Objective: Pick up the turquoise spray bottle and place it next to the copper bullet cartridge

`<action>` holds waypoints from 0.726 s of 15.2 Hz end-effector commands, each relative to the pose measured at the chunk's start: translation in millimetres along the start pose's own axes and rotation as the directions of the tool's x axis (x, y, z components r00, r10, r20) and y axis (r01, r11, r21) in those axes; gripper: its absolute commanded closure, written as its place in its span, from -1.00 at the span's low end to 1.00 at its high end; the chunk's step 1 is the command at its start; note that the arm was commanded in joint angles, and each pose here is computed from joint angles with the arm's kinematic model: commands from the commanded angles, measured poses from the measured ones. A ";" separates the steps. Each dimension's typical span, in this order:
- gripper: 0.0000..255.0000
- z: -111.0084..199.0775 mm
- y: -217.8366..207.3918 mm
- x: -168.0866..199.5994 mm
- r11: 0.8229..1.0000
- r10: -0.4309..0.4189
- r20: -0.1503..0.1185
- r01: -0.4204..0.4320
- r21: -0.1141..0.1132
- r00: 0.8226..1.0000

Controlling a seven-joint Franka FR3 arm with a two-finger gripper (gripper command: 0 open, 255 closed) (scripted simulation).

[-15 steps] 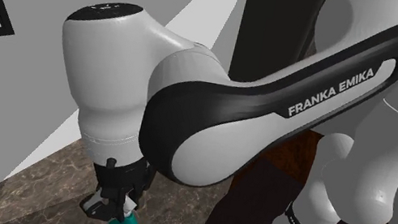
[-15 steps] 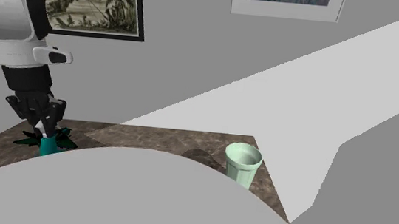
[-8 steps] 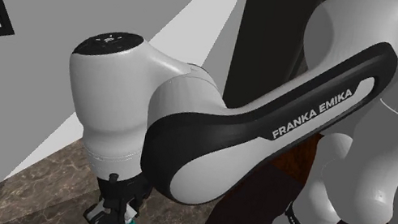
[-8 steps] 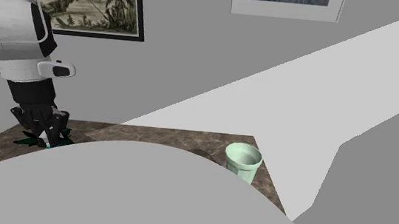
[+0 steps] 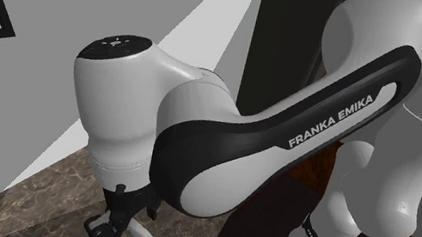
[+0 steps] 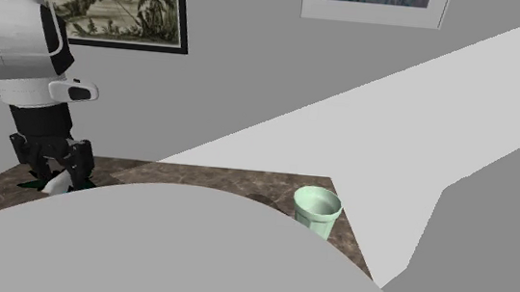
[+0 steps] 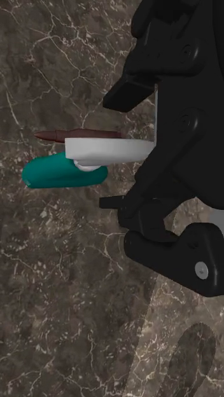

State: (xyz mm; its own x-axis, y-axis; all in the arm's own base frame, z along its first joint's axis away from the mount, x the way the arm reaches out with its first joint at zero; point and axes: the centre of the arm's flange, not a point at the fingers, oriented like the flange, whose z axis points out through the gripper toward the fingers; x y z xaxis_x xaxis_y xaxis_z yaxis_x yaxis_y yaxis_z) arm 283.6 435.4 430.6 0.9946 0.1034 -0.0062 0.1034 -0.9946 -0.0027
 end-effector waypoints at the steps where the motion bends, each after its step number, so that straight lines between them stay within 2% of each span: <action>1: -1.00 0.0 0.0 0.0 1.000 0.000 0.000 0.000 0.000 1.000; 4: -1.00 0.0 0.0 0.0 1.000 0.000 0.000 0.000 0.000 1.000; 8: -1.00 -50.0 0.0 0.0 1.000 0.000 0.000 0.000 0.000 1.000; 11: -1.00 -50.0 0.0 0.0 1.000 0.000 0.000 0.000 0.000 1.000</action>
State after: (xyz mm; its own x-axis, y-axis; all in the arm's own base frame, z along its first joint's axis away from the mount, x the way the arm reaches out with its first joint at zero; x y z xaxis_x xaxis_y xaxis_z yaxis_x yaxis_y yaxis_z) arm 283.7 435.9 479.3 0.9946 0.1033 -0.0057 0.1033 -0.9946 -0.0031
